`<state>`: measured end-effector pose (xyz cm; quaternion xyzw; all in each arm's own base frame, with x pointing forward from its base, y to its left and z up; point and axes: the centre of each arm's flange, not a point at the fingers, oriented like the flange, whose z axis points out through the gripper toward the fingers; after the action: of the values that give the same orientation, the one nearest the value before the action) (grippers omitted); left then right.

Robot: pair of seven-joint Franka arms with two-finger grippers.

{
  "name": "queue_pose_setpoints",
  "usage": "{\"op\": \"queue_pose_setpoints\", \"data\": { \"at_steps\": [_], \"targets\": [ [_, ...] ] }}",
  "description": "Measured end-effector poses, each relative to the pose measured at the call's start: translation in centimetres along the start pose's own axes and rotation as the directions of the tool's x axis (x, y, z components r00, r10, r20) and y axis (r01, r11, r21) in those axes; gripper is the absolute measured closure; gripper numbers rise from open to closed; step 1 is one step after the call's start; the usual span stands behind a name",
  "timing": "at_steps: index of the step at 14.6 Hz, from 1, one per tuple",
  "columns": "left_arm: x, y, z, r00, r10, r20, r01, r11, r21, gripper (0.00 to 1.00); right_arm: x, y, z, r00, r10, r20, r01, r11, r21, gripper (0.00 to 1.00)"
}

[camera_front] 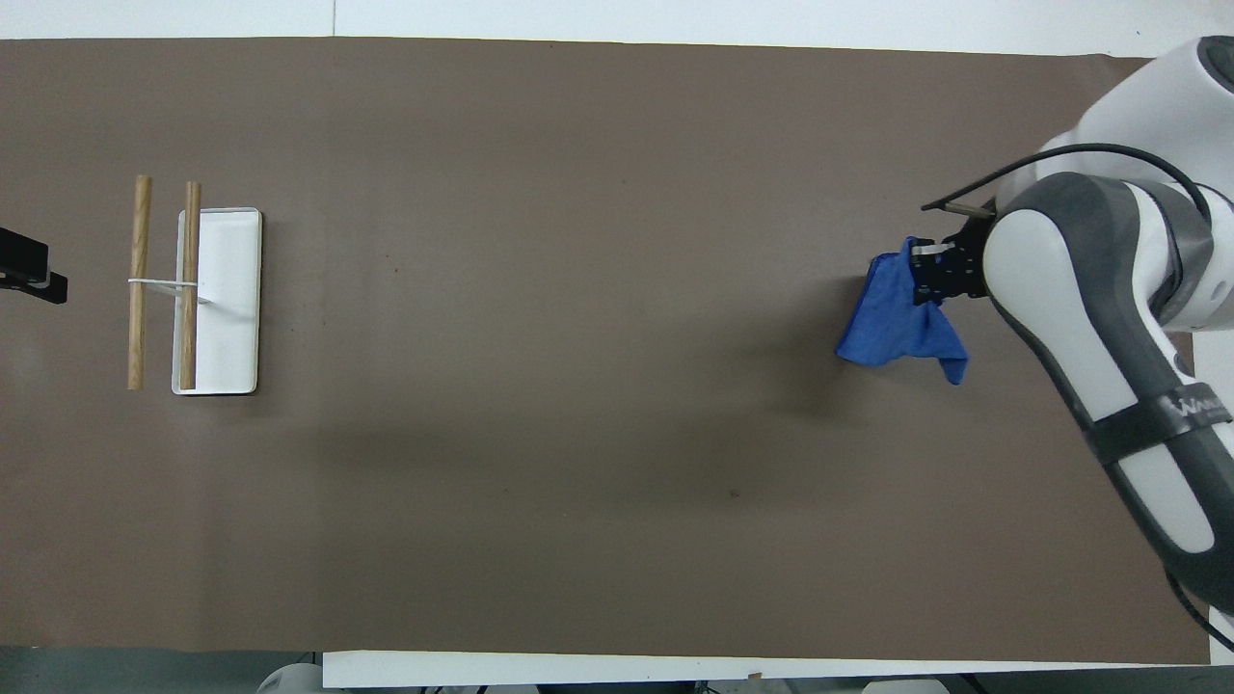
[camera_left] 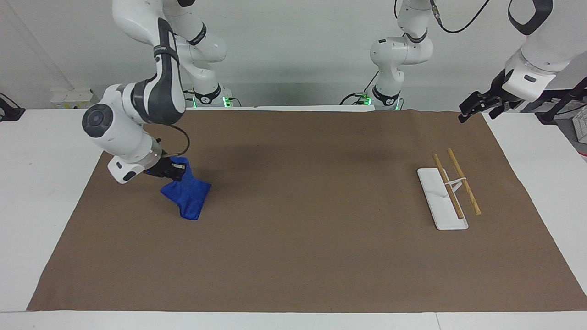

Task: Right arm passes towel to left arm to hang
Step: 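Lift the blue towel with the right gripper toward the left gripper, then grasp the towel with the left gripper while the right gripper holds it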

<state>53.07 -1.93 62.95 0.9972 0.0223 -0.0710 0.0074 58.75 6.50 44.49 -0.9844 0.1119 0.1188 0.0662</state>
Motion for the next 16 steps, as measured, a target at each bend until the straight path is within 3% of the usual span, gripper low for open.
{"op": "queue_pose_setpoints", "data": {
  "at_steps": [2,4,6,10,12,16],
  "targets": [
    [0.0,0.0,0.0,1.0,0.0,0.0,0.0,1.0,0.0,0.0,-2.3,-6.1,-1.2,0.986,0.159,0.039,-0.162,0.983,0.091,0.94],
    [0.0,0.0,0.0,1.0,0.0,0.001,0.0,1.0,0.0,0.0,-4.3,-10.9,-2.1,0.953,0.284,0.102,-0.298,0.938,0.179,0.94],
    [-0.1,0.3,0.3,0.999,-0.041,0.006,0.041,0.999,0.001,0.0,-5.8,-15.0,-3.7,0.9,0.406,0.157,-0.435,0.853,0.288,0.94],
    [-0.4,4.8,2.2,0.953,-0.301,-0.023,0.301,0.953,-0.032,0.0,-8.4,-22.1,-5.2,0.789,0.522,0.325,-0.614,0.646,0.454,0.94],
    [-1.1,8.1,3.5,0.885,-0.466,0.006,0.464,0.879,-0.11,0.0,-9.2,-24.1,-5.3,0.733,0.539,0.416,-0.68,0.553,0.481,0.94],
    [-2.4,11.5,5.5,0.708,-0.697,0.115,0.704,0.682,-0.2,0.0,-11.2,-28.1,-4.6,0.649,0.57,0.504,-0.758,0.43,0.49,0.94]
  ]
}}
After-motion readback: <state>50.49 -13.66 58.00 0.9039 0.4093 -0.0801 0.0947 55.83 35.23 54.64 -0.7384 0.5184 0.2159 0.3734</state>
